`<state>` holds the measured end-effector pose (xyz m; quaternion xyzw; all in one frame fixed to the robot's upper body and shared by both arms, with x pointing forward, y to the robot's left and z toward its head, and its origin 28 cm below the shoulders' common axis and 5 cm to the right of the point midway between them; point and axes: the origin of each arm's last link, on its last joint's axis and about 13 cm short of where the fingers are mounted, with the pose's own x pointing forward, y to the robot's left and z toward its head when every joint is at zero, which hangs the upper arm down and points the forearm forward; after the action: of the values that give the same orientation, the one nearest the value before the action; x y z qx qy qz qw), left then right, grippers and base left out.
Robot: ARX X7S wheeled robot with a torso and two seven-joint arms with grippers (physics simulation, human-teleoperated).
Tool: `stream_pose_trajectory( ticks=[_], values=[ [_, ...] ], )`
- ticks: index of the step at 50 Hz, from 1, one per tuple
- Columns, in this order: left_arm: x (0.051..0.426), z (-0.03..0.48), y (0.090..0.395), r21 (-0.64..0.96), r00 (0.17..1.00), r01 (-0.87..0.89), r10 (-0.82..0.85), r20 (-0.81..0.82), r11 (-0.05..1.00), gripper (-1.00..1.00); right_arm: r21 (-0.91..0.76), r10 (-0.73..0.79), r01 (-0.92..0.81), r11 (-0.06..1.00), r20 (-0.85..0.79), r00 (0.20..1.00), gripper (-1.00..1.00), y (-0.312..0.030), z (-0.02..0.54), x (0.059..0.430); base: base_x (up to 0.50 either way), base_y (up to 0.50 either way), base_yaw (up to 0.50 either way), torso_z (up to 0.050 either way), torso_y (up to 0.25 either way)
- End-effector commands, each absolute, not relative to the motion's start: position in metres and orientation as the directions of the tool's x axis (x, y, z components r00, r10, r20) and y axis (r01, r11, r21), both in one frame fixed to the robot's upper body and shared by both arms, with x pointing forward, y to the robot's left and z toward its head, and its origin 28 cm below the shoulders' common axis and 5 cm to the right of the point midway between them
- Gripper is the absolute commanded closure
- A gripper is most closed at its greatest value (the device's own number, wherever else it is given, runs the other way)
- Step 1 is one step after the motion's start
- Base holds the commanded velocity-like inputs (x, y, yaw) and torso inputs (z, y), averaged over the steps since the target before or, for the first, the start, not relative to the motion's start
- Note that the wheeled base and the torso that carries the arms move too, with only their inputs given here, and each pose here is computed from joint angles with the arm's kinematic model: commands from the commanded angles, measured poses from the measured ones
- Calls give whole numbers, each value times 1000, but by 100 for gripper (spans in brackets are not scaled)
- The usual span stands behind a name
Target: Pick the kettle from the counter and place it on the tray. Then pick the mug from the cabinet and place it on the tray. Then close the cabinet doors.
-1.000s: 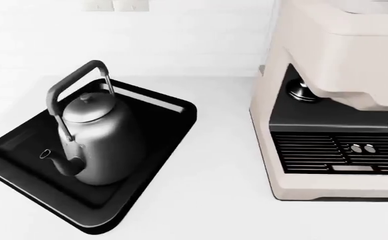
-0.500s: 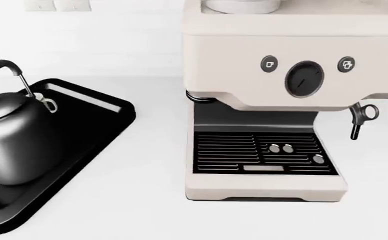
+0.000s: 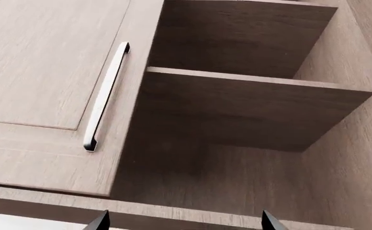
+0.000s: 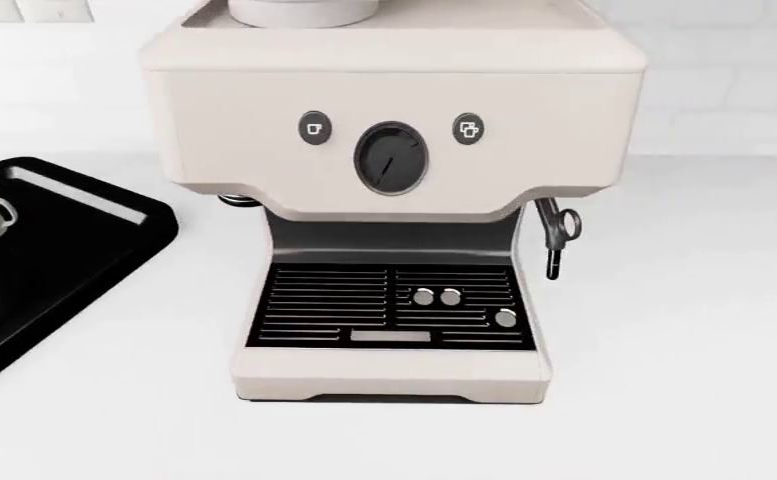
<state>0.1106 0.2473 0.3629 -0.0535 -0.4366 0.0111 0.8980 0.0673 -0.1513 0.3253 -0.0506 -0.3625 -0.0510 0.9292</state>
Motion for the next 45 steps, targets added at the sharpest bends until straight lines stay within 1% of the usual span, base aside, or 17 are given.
stream_pose_trajectory(
  ticks=[1, 3, 7, 9, 10, 11, 14, 16, 18, 21, 23, 26, 29, 30, 35, 41, 45],
  values=[
    [112, 363, 248, -112, 622, 16, 77, 779, 994, -100, -60, -119, 226, 972, 705, 699, -100, -153, 333, 64, 0, 0, 0, 0, 0],
    [112, 362, 248, -116, 623, 16, 81, 778, 993, -100, -42, -185, 287, 957, 674, 715, -100, -152, 338, 66, 0, 0, 0, 0, 0],
    [113, 361, 248, -115, 624, 16, 80, 777, 993, -100, -23, -291, 407, 913, 665, 688, -100, -157, 351, 67, 0, 0, 0, 0, 0],
    [112, 361, 248, -111, 624, 17, 76, 777, 994, -100, -46, -308, 425, 904, 618, 723, -100, -161, 358, 69, 0, 0, 0, 0, 0],
    [112, 361, 248, -112, 624, 18, 77, 778, 993, -100, -86, -310, 451, 888, 614, 726, -100, -164, 361, 70, 0, 0, 0, 0, 0],
    [112, 360, 249, -113, 625, 19, 77, 777, 993, -100, -114, -319, 482, 869, 616, 720, -100, -166, 364, 71, 0, 0, 0, 0, 0],
    [113, 359, 248, -109, 628, 22, 71, 775, 994, -100, -68, -401, 576, 815, 652, 644, -100, -173, 377, 70, 0, 0, 0, 0, 0],
    [112, 359, 249, -110, 629, 24, 70, 775, 994, -100, -62, -420, 607, 793, 666, 616, -100, -176, 383, 70, 0, 0, 0, 0, 0],
    [112, 358, 249, -105, 632, 27, 64, 772, 994, -100, -58, -417, 624, 779, 695, 586, -100, -177, 390, 66, 0, 0, 0, 0, 0],
    [113, 357, 249, -100, 637, 32, 56, 768, 995, -100, -73, -390, 627, 776, 726, 567, -100, -179, 399, 62, 0, 0, 0, 0, 0],
    [112, 357, 249, -97, 639, 35, 53, 768, 995, -100, -64, -350, 619, 783, 777, 523, -100, -181, 408, 60, 0, 0, 0, 0, 0],
    [112, 357, 249, -103, 641, 32, 59, 766, 994, -100, -83, -307, 618, 782, 811, 498, -100, -185, 423, 53, 0, 0, 0, 0, 0],
    [111, 358, 251, -109, 639, 26, 67, 766, 994, -100, -97, -284, 600, 794, 814, 507, -100, -190, 436, 49, 0, 0, 0, 0, 0],
    [111, 358, 251, -107, 639, 25, 66, 767, 994, -100, -130, -256, 606, 785, 823, 507, -100, -190, 438, 50, 0, 0, 0, 0, 0],
    [112, 356, 250, -111, 647, 33, 63, 760, 993, -100, -166, -204, 610, 775, 848, 490, -100, -193, 452, 56, 0, 0, 0, 0, 0],
    [111, 355, 250, -108, 653, 41, 55, 755, 993, -100, -141, -144, 519, 843, 871, 470, -100, -192, 479, 57, 0, 0, 0, 0, 0],
    [110, 355, 252, -108, 654, 39, 56, 754, 993, -100, -161, -87, 470, 868, 882, 463, -100, -188, 496, 61, 0, 0, 0, 0, 0]
  ],
)
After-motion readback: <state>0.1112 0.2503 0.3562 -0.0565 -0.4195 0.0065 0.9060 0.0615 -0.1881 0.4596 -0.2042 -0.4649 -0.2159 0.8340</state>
